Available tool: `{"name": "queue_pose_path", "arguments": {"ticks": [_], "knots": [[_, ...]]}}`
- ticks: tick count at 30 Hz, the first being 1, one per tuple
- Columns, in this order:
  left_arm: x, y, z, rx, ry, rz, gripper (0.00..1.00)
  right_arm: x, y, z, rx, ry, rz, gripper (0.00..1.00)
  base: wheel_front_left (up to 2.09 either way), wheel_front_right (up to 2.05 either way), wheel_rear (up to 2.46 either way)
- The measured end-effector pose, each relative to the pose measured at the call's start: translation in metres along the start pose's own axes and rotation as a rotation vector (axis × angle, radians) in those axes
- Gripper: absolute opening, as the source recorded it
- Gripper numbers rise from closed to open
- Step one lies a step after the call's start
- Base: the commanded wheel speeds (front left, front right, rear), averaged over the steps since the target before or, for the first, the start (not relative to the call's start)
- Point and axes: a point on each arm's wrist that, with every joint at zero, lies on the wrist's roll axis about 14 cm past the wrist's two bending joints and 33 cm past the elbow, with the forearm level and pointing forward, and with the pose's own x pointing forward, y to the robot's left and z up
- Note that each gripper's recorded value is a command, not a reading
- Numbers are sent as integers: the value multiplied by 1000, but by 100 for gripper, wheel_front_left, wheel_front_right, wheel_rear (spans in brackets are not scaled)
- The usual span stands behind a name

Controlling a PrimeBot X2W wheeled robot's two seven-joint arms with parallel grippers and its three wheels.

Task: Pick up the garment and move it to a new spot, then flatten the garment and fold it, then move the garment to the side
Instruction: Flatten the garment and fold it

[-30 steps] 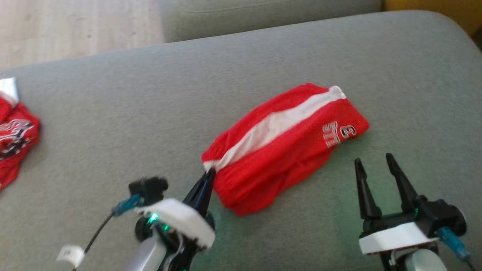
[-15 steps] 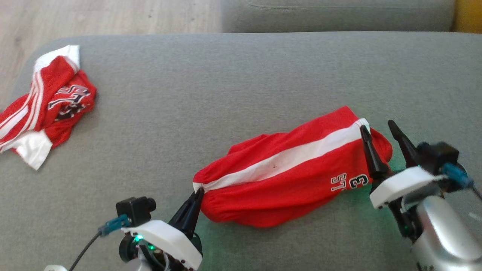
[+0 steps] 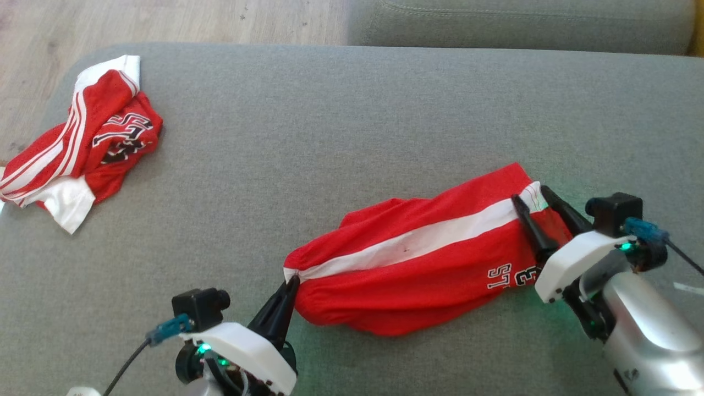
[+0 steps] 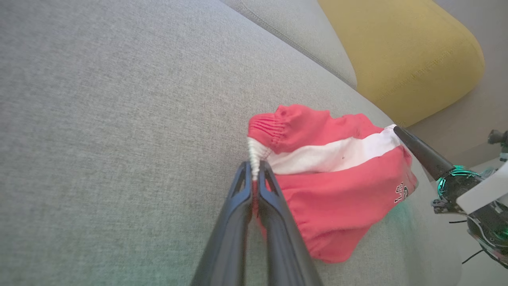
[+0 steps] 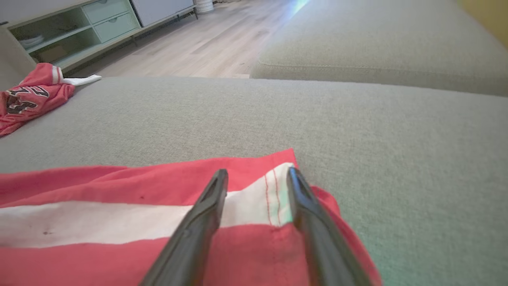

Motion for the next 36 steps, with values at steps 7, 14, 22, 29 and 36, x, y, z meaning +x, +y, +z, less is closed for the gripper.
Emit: {"name": "queue_pose_path", "arguments": {"ticks": [7,14,22,29,36], "knots": [[4,-3,13,52,-56,-16,0,3,-3,12,-47,-57,7,0,0,0,0],[16,-21,42,160,-132,-77,0,-8,-26,31,-49,-115,-61,48,0,0,0],[15,-19,39,147,-110,-64,0,-10,-20,-6,-36,18,-48,100,0,0,0],[10,-10,39,135,-113,-34,0,6,-14,-6,-67,38,-25,100,0,0,0],[9,-7,37,129,-112,-23,0,10,-10,-9,-92,49,-7,0,0,0,0]]}}
